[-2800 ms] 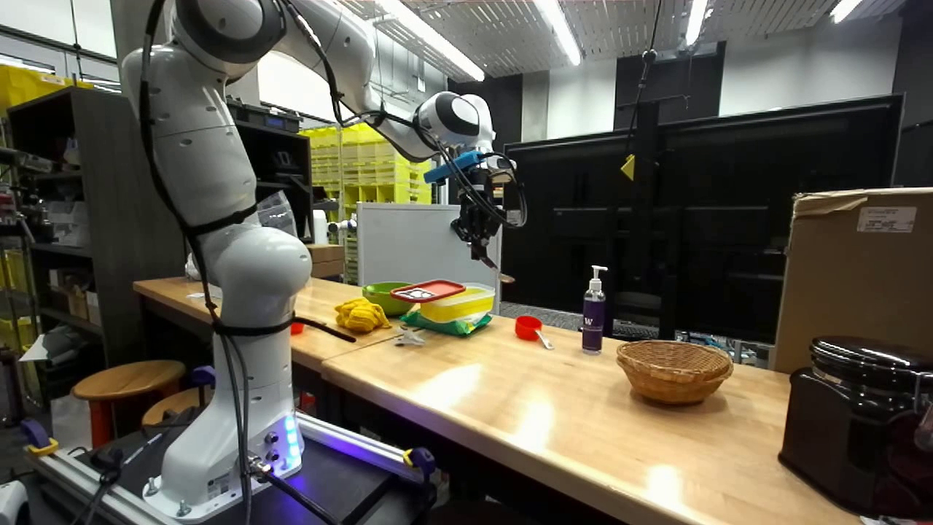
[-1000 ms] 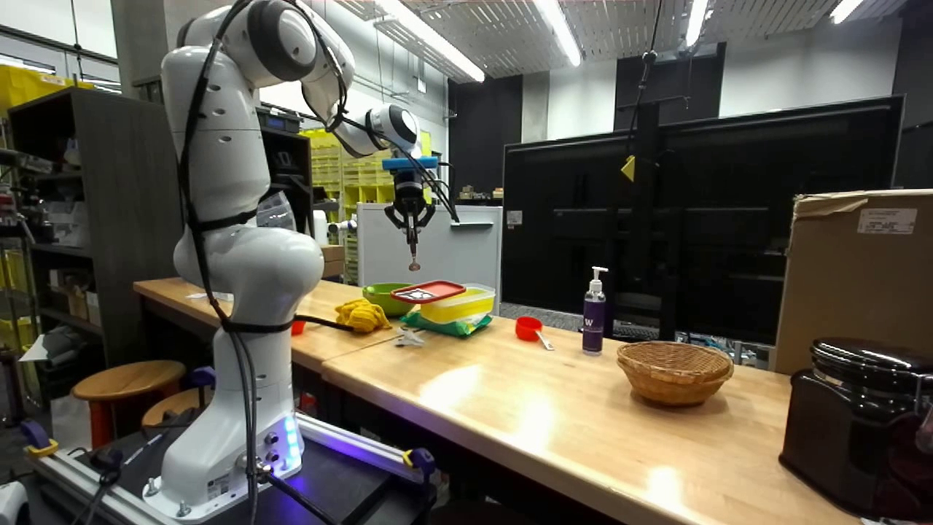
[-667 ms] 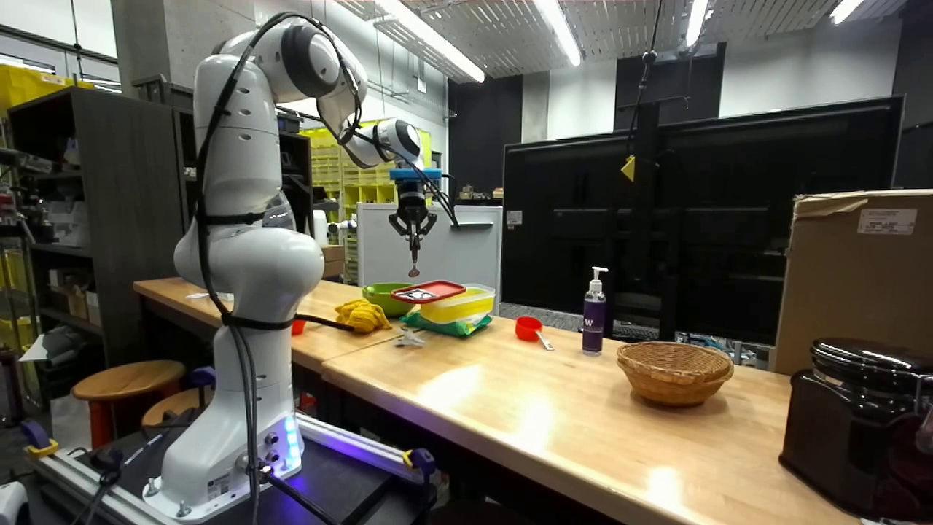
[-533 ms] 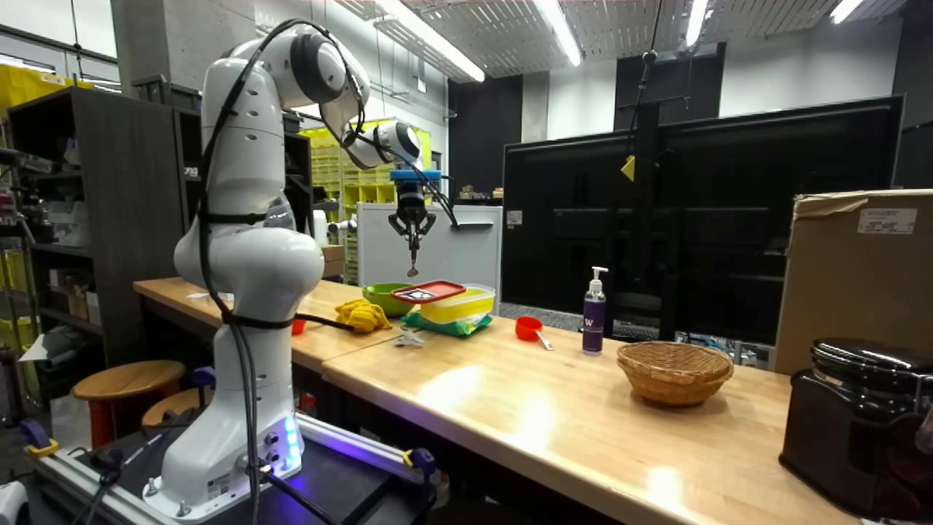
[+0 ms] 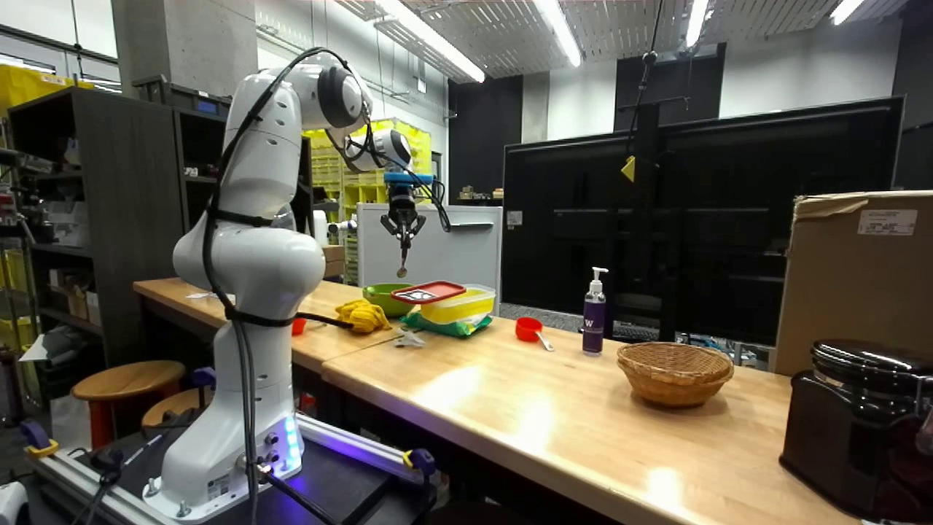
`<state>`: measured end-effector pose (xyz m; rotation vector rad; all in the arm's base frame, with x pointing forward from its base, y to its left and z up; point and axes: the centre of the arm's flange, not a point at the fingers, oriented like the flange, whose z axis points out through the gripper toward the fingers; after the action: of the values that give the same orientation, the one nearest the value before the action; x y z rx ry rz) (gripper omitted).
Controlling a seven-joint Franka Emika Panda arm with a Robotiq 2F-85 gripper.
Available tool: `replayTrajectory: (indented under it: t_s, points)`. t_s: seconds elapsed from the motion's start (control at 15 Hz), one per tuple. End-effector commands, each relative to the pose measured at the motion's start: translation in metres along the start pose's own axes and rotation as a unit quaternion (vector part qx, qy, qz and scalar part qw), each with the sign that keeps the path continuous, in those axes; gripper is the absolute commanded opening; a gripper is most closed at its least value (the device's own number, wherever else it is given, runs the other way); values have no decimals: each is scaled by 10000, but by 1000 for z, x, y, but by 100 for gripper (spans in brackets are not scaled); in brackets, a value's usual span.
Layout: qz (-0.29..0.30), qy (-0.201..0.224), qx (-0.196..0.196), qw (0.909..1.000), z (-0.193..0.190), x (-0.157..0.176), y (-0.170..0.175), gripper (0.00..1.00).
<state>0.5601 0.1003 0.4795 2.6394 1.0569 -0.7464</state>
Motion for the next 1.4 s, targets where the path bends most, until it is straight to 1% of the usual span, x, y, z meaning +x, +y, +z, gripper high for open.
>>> replayTrajectory:
  t_s: [0.0, 0.27, 0.6, 1.07, 1.33]
  points:
    - [-227, -236, 2, 9995, -15, 27, 6, 3]
    - [-374, -394, 69, 9985, -10, 51, 10, 3]
    - [-467, -570, 164, 9971, -4, 71, 15, 3]
    - [-453, -941, 226, 9943, -3, 89, 23, 3]
    - [-434, -931, 145, 9946, -16, 95, 29, 3]
